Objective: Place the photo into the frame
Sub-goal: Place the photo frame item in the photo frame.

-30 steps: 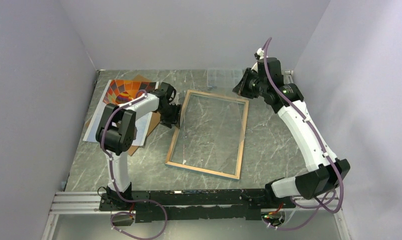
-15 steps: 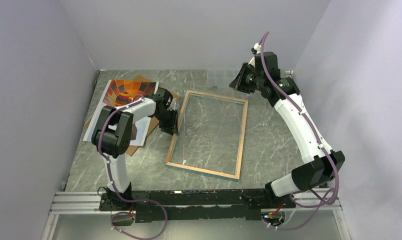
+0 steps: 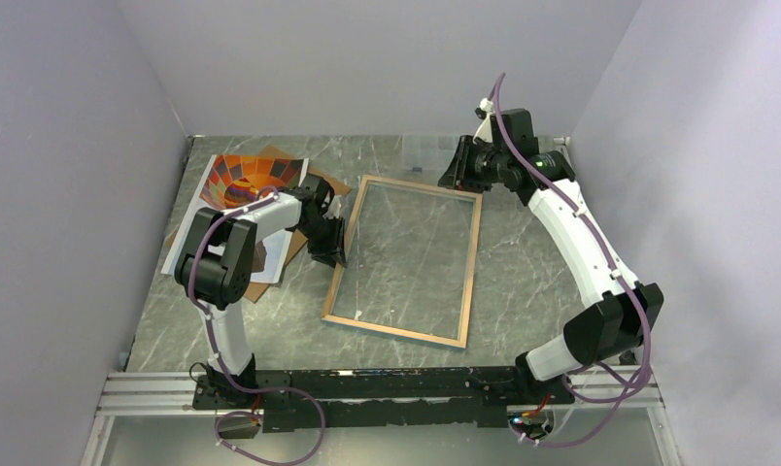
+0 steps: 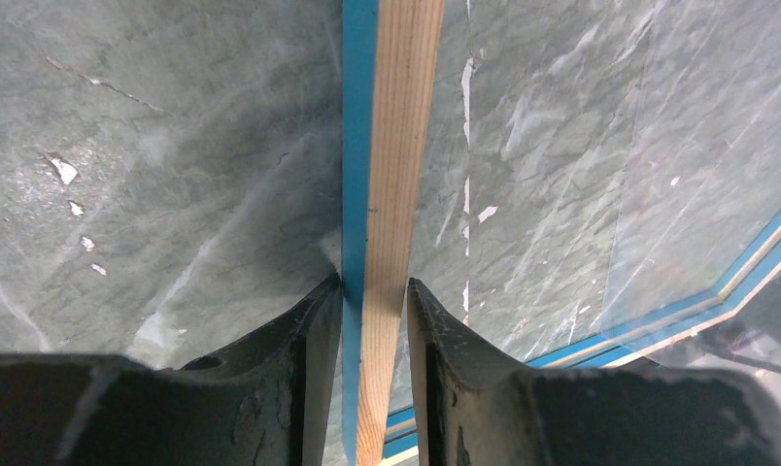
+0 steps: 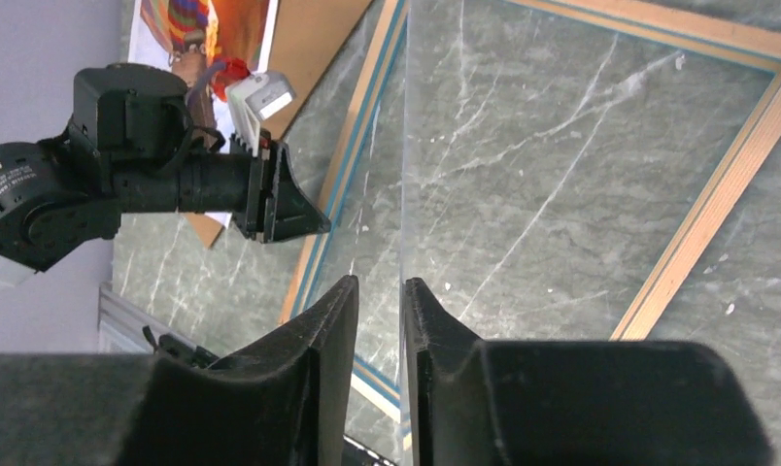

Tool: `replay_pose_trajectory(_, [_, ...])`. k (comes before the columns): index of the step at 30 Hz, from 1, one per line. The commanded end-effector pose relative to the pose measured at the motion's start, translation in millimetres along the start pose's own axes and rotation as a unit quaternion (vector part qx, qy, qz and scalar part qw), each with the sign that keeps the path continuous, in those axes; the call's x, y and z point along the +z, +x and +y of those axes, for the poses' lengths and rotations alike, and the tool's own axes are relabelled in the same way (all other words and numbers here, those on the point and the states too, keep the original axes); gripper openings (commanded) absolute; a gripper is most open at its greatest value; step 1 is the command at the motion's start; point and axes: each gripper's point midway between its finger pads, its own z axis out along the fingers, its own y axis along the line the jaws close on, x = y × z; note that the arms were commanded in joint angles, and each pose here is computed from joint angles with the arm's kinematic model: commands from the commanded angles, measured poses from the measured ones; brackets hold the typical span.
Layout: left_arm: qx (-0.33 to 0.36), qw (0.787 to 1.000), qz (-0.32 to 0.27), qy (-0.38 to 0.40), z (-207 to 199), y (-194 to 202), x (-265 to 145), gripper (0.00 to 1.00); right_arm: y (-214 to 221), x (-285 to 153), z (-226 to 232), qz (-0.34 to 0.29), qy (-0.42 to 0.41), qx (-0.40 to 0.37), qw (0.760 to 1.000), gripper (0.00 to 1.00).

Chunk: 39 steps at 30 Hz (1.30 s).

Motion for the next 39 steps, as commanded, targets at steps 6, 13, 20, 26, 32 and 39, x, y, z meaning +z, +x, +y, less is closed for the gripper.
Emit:
replay_pose_trajectory(6, [0.016,1.000,-0.023,0.006,-10.1,-12.5,-14.2,0.37,15.1,-11.3,5.2,0.046,-0.032,-0.016,0.998,0.32])
replay_pose_trajectory(13, [0.016,0.999,-0.029,0.005,-8.8,-15.9,-18.6,0.37,28.2,-9.4,4.8,0.091,-0.036,-0.017,0.995,0.22])
replay_pose_trajectory(20, [0.009,0.999,-0.029,0.023,-13.5,-14.3,-22.0,0.36,20.8,-3.7,7.6,0.099,-0.027,-0.010,0.995,0.00])
replay_pose_trajectory(26, [-0.011,0.997,-0.039,0.066,-20.1,-14.2,-37.1,0.37,-44.4,-34.4,40.9,-0.004,-0.038,0.012,0.999,0.00])
replay_pose_trajectory(32, [-0.026,0.993,-0.025,0.114,-27.0,2.7,-35.3,0.38,-64.7,-48.9,67.5,-0.050,-0.087,0.061,0.993,0.00])
replay_pose_trajectory(39, [-0.051,0.986,-0.093,0.131,-2.3,-43.5,-87.6,0.42,-54.4,-41.1,80.9,-0.090,-0.149,0.114,0.978,0.00])
